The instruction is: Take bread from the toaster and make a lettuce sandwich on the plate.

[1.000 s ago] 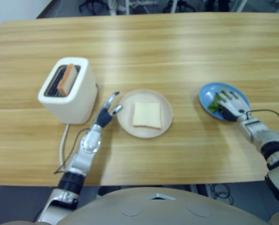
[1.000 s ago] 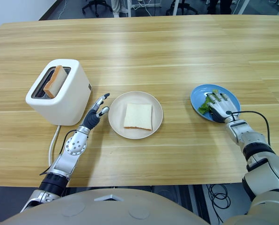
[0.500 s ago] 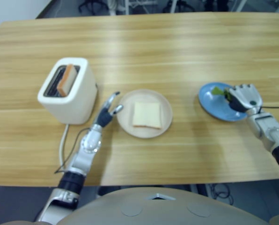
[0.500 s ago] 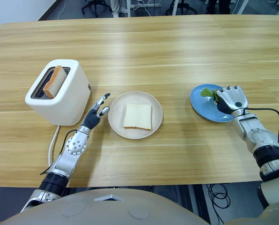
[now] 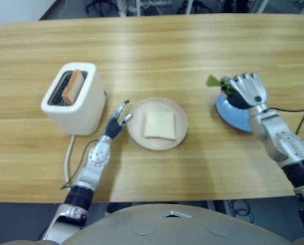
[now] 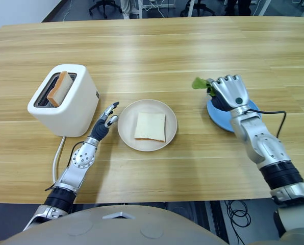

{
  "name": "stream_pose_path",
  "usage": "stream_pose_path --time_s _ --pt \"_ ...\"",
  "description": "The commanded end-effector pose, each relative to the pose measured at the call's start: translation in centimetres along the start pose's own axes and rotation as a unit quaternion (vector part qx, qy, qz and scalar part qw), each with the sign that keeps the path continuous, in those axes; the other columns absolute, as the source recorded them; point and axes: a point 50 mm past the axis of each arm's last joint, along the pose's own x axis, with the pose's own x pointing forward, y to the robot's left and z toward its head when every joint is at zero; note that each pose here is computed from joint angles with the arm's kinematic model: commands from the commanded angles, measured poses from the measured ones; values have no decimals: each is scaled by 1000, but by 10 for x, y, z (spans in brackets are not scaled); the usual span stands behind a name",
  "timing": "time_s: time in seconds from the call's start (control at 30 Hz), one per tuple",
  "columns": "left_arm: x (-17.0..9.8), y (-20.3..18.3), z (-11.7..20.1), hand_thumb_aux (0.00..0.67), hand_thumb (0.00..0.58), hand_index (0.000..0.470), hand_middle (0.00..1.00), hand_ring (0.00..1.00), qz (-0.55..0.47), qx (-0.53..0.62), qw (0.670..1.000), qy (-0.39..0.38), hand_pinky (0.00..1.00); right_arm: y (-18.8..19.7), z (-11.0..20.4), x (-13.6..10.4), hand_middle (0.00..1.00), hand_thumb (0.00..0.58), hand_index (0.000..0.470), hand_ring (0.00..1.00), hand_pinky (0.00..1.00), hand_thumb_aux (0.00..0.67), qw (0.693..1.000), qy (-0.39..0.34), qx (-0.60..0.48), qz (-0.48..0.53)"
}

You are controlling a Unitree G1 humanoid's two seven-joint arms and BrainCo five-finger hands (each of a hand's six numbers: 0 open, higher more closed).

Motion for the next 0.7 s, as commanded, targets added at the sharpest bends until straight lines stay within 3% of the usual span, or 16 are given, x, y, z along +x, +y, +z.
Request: stream_pose_path --time_s 0.03,0.27,0.7 --pt "1 0 -5 0 0 0 0 0 3 -15 1000 10 0 5 35 14 1000 580 460 1000 1000 670 999 -46 28 2" --pt "2 0 -6 0 0 0 0 0 4 -21 1000 10 0 26 87 19 1000 580 460 1000 1000 670 992 -100 75 34" --pt "0 -3 -7 0 0 0 0 0 3 -25 1000 12 0 59 122 -20 1000 580 460 1000 1000 670 976 -130 128 123"
